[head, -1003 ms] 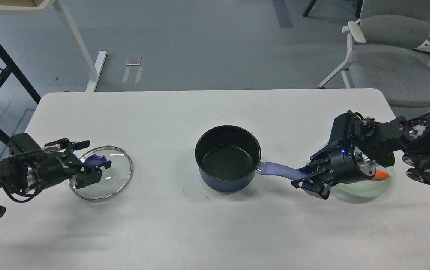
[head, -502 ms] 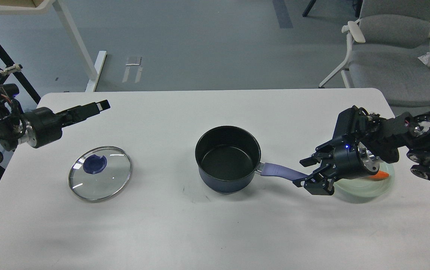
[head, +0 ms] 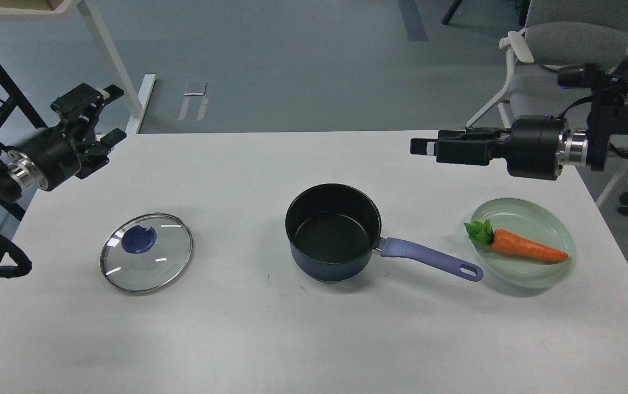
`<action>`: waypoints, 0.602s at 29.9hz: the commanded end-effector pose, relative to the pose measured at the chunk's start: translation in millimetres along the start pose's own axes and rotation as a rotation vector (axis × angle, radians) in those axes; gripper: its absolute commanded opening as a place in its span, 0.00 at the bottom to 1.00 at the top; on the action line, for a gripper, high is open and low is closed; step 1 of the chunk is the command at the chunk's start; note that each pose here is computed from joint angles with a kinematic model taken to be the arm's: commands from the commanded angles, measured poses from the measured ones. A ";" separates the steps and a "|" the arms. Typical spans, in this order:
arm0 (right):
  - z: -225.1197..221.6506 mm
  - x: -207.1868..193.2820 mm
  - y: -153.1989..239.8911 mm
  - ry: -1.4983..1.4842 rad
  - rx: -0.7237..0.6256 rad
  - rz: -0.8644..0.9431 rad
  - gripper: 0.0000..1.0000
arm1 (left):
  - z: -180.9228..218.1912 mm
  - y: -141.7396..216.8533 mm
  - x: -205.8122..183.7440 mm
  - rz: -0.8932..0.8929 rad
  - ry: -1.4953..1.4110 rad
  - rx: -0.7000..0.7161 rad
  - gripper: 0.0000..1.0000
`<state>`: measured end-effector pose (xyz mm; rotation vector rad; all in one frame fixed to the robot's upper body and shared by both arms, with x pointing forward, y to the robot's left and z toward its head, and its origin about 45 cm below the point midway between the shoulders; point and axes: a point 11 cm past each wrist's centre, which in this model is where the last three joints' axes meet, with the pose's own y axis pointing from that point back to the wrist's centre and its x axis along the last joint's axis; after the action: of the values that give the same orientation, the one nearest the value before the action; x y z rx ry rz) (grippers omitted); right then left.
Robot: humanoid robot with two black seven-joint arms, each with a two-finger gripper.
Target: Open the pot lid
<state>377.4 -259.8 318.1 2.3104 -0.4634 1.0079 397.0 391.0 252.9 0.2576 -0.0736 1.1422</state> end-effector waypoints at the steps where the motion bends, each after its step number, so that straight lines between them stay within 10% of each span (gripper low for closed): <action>1: 13.2 6.8 -1.1 -0.261 0.010 0.220 0.98 | -2.2 -4.8 -1.8 0.040 0.113 -0.021 0.99; 18: 78.8 -30.2 -47.3 -1.127 0.066 0.850 0.99 | -41.3 -26.7 -32.4 0.060 0.511 -0.135 0.99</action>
<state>421.1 -265.9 248.4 2.5913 -1.8478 -0.0049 406.6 363.9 210.1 -0.1425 0.2661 1.2215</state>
